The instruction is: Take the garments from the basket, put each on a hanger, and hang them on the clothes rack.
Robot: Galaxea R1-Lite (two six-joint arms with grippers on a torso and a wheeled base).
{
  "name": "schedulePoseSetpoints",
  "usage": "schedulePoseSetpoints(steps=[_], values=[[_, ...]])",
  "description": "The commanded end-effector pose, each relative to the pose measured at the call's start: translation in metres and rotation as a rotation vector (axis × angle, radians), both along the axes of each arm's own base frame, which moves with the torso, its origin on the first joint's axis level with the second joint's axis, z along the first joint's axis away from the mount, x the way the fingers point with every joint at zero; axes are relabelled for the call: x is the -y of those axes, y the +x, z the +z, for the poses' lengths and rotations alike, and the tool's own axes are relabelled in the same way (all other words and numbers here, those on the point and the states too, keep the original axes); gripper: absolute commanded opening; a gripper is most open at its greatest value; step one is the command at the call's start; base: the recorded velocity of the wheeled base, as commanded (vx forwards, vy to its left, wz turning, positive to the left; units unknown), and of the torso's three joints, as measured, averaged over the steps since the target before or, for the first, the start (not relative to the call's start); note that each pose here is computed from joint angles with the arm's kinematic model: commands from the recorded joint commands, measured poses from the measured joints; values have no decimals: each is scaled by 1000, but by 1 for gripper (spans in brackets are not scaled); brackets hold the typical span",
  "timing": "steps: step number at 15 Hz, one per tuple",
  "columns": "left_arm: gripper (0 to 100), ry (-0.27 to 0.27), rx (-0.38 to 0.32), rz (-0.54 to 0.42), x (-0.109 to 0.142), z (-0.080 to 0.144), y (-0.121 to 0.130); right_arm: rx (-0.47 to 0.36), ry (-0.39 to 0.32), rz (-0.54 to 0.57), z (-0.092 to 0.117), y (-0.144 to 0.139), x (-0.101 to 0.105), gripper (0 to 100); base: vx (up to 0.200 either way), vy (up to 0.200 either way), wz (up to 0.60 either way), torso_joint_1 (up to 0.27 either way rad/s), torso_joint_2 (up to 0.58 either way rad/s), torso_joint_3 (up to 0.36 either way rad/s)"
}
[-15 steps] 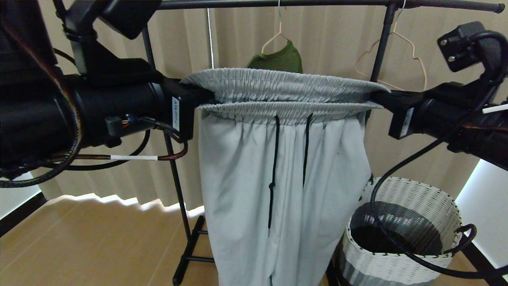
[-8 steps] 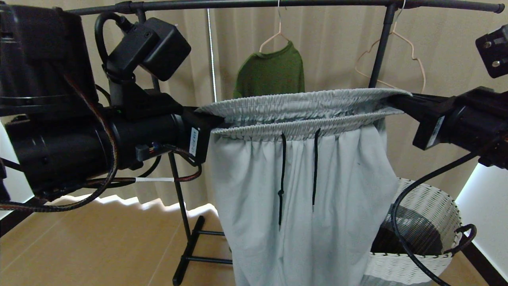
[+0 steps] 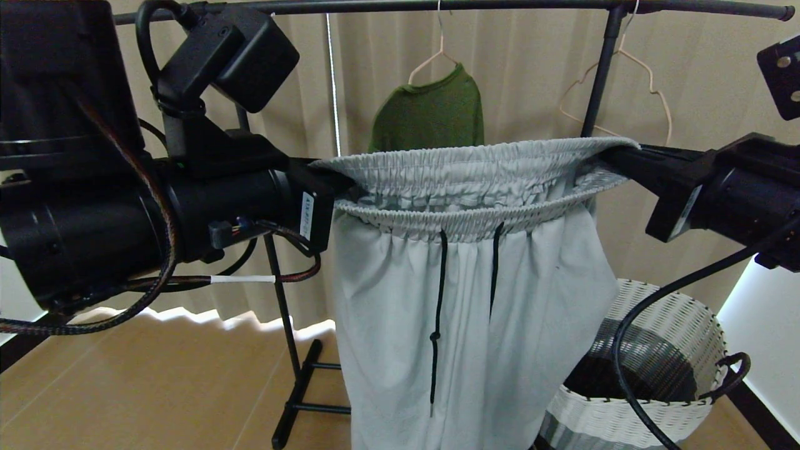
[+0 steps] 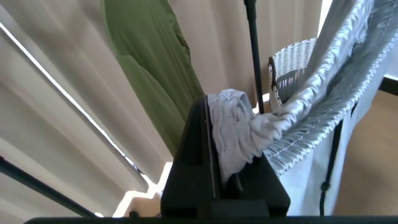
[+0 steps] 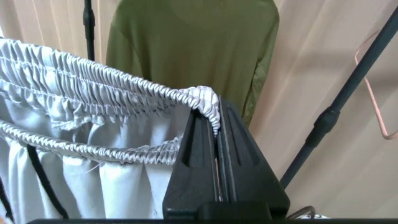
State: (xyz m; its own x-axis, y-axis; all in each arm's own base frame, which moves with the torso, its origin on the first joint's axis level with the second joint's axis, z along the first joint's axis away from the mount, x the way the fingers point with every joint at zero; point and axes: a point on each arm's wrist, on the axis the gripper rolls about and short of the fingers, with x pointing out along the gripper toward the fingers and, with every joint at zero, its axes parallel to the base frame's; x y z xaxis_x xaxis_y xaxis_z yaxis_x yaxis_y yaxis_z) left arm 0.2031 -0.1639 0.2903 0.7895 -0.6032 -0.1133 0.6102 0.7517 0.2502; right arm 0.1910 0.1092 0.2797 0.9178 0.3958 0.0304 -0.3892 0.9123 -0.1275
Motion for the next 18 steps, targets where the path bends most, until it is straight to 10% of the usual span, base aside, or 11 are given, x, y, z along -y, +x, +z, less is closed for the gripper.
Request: schedulePoseSetpoints(steps=[1,11,12,18], values=[[0,0,2,2,-1,0,0,-5,-3,2,-1,0,0,0,0,0,0,0,0,0],[0,-8,15,13,-3,4,-2,-1,-6,2,1,-2,1,0,0,0,0,0,0,0],[0,-14,23,22,-4,7,-3,-2,-7,1,1,-3,1,100,0,0,0,0,0,0],[0,-19,45,147,-15,14,6,25,12,24,8,-16,8,100,0,0,0,0,0,0]])
